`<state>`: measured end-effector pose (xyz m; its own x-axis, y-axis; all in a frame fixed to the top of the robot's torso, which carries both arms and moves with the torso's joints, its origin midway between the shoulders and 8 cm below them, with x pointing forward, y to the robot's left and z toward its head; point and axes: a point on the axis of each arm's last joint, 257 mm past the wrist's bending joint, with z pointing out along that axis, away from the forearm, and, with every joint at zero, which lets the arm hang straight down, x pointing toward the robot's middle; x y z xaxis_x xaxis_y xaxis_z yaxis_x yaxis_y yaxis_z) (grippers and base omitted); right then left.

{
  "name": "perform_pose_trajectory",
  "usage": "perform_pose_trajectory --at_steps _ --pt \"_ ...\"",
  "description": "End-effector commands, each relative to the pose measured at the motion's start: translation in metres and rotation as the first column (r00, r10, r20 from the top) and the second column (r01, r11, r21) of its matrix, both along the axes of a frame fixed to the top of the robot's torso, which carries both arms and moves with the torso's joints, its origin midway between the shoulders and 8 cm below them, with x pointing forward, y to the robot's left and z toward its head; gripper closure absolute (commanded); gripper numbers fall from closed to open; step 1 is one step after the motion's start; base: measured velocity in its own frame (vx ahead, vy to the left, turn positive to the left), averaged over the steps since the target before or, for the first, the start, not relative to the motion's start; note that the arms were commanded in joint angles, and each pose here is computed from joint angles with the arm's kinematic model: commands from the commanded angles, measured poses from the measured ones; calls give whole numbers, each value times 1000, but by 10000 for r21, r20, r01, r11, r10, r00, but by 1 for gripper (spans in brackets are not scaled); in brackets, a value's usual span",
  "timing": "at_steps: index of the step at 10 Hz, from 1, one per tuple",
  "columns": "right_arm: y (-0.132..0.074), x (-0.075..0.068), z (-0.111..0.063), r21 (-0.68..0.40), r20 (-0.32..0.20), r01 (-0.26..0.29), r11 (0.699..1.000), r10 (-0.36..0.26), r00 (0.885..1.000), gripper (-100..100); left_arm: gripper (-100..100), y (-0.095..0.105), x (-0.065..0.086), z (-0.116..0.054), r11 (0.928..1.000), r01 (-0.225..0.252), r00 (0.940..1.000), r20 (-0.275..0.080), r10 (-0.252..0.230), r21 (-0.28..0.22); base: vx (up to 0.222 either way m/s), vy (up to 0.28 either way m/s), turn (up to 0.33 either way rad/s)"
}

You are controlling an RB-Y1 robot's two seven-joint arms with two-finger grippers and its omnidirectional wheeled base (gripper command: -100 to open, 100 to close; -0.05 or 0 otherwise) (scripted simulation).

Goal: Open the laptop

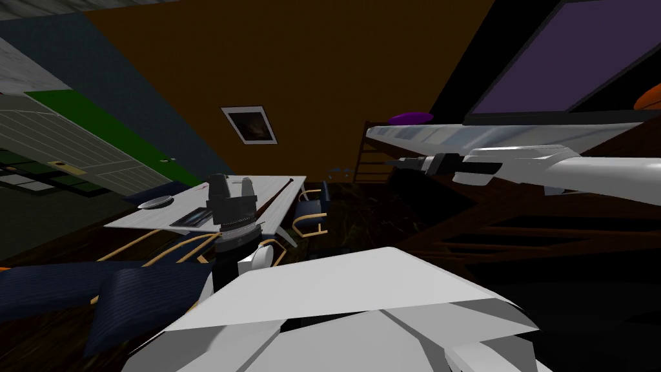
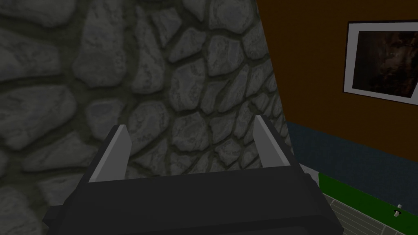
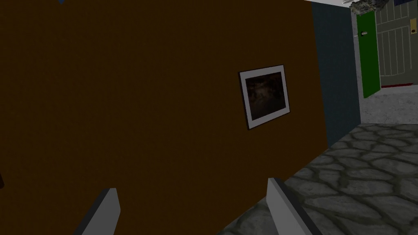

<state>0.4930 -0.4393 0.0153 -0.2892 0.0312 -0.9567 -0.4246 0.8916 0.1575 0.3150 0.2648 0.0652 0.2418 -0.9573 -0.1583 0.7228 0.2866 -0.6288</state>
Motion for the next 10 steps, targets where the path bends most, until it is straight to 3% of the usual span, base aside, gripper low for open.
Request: perform_pose_trajectory --at_steps 1,3,4,5,8,9,10 --pt "-26 2 19 -789 160 467 9958 -456 9988 -100 0 0 0 0 10000 0 10000 0 0 0 14 -5 192" --pt "-30 2 36 -1439 196 486 9884 -462 9987 -100 0 0 0 0 10000 0 10000 0 0 0 12 -12 82" --pt "-30 2 36 -1447 195 484 9883 -460 9987 -100 0 0 0 0 10000 0 10000 0 0 0 6 0 -23" --pt "-54 3 53 -1891 405 951 9773 -890 9952 -100 0 0 0 0 10000 0 10000 0 0 0 14 -6 186" --pt "-56 2 71 -2529 478 989 9624 -897 9948 -100 0 0 0 0 10000 0 10000 0 0 0 11 -12 39" --pt "-77 1 89 -2907 709 1428 9461 -1275 9893 -100 0 0 0 0 10000 0 10000 0 0 0 14 -19 197" --pt "-79 0 100 -3223 780 1488 9349 -1305 9884 -100 0 0 0 0 10000 1 10000 1 -1 0 16 -34 122"
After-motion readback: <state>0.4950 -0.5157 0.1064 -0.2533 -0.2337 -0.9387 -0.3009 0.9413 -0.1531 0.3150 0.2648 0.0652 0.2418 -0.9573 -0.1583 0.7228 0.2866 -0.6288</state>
